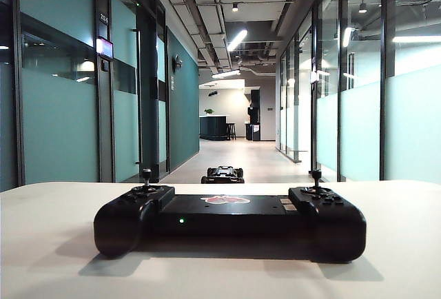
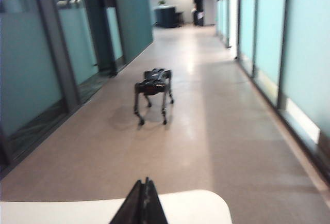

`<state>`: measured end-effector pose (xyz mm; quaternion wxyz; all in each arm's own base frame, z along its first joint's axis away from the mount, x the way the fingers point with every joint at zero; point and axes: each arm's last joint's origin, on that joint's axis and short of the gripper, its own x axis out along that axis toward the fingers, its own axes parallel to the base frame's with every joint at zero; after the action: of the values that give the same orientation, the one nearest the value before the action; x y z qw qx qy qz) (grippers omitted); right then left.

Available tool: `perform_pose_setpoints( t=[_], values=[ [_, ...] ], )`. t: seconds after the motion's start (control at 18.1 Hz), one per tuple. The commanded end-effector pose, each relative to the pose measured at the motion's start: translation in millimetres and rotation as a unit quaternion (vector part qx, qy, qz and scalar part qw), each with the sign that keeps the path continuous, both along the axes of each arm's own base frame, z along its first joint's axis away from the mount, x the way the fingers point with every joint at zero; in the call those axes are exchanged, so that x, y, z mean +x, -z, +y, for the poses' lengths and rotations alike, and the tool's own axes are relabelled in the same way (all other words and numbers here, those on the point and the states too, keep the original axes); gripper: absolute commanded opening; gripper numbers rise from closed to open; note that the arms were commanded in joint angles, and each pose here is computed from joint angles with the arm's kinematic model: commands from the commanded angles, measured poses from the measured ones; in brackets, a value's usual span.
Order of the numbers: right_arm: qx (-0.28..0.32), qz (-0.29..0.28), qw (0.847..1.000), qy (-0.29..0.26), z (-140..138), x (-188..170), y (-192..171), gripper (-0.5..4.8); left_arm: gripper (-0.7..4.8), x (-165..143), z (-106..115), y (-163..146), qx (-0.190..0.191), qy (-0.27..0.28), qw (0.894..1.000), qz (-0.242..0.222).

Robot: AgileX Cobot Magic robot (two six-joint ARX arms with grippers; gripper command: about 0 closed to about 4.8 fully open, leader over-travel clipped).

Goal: Push the left joystick on the remote control sitting on the white table forward to make the robot dog walk in a straight line until it approaches the door.

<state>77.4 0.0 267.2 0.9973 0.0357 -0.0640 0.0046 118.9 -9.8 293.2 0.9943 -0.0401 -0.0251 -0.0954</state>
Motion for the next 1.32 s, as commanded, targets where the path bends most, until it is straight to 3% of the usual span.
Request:
perform_pose_setpoints(
  t=[0.06,0.33,0.5,0.77,0.94,1.05,1.32],
  values=[
    [-0.003,-0.001,1.000,-0.022,1,5,-22,-0.03,-0.05,12,-5,-16,0.001,0.043,0.998,0.036],
    [0.000,0.029,0.998,-0.052,8,21,-50,-0.04,-0.05,30,-26,-40,0.008,0.122,0.988,0.096],
    [0.066,0.083,0.993,-0.060,15,33,-59,-0.05,-0.05,36,-41,-52,0.017,0.152,0.980,0.130],
    [0.048,0.166,0.979,-0.106,41,49,-70,-0.05,-0.05,48,-58,-62,0.031,0.208,0.956,0.207],
    [0.033,0.236,0.963,-0.126,62,56,-72,-0.05,-0.05,52,-63,-58,0.023,0.269,0.935,0.230],
    [0.019,0.282,0.948,-0.149,77,61,-70,-0.05,-0.05,54,-65,-53,0.023,0.280,0.926,0.252],
    [0.002,0.382,0.906,-0.181,111,70,-52,-0.05,-0.05,57,-69,-47,0.023,0.299,0.911,0.284]
  ],
)
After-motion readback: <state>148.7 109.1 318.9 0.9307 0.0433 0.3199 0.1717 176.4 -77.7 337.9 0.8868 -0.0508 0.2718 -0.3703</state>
